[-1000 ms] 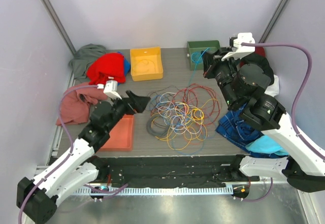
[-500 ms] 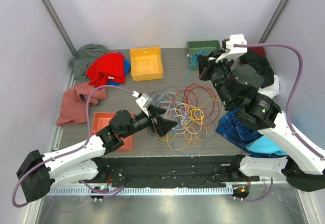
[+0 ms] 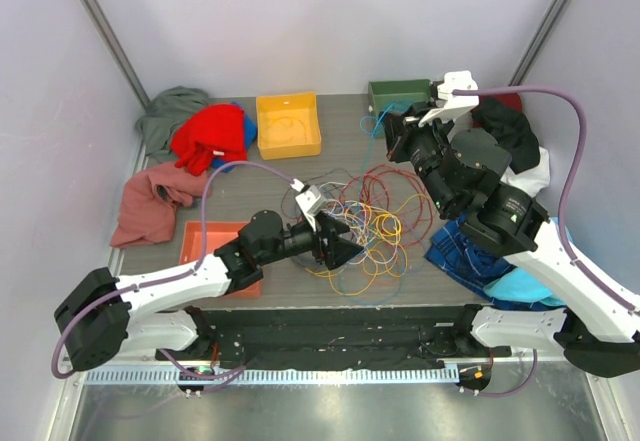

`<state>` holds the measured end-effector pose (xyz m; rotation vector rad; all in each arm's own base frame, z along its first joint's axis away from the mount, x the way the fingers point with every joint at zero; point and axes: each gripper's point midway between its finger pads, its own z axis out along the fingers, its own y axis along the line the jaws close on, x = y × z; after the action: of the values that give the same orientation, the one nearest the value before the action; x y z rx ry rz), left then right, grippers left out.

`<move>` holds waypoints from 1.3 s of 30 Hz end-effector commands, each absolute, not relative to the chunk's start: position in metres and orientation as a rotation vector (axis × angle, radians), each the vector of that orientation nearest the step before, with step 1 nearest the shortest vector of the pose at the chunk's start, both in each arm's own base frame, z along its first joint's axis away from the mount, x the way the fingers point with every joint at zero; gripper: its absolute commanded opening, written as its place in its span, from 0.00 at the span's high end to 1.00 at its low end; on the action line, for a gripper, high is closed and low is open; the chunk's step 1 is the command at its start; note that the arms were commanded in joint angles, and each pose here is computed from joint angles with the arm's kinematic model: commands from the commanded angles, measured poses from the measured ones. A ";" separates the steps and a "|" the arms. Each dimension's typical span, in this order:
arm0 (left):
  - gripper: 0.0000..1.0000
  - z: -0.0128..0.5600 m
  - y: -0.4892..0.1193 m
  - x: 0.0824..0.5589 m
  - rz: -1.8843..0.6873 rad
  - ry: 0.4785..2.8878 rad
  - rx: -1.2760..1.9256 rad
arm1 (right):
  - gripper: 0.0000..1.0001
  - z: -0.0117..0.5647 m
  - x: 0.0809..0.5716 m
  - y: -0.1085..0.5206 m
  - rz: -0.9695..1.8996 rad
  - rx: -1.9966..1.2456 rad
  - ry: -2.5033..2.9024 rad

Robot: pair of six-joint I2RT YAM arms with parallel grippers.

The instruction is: Untangle the cables

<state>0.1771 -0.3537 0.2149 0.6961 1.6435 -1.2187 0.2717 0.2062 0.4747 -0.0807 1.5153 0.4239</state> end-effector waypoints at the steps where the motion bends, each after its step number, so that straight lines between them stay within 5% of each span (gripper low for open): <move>1: 0.10 0.255 -0.355 0.181 -1.242 1.531 0.643 | 0.99 0.491 0.267 0.200 0.466 -0.042 1.465; 2: 0.01 0.252 -0.349 0.183 -1.217 1.538 0.619 | 0.99 0.491 0.266 0.199 0.467 -0.043 1.464; 4: 0.00 0.260 -0.331 0.188 -1.139 1.507 0.576 | 0.99 0.495 0.265 0.196 0.468 -0.033 1.456; 11: 0.00 0.276 -0.299 0.179 -1.082 1.468 0.549 | 0.99 0.496 0.265 0.195 0.466 -0.032 1.454; 22: 0.00 0.255 -0.331 0.167 -1.207 1.515 0.663 | 0.99 0.502 0.265 0.212 0.535 -0.050 1.452; 33: 0.15 0.255 -0.354 0.159 -1.315 1.514 0.716 | 0.99 0.506 0.264 0.212 0.547 -0.054 1.448; 39: 0.07 0.263 -0.346 0.155 -1.312 1.484 0.698 | 0.99 0.505 0.264 0.212 0.543 -0.055 1.450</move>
<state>0.1604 -0.3462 0.2192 0.7144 1.6331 -1.2600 0.2697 0.2188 0.4762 -0.0990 1.5186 0.4894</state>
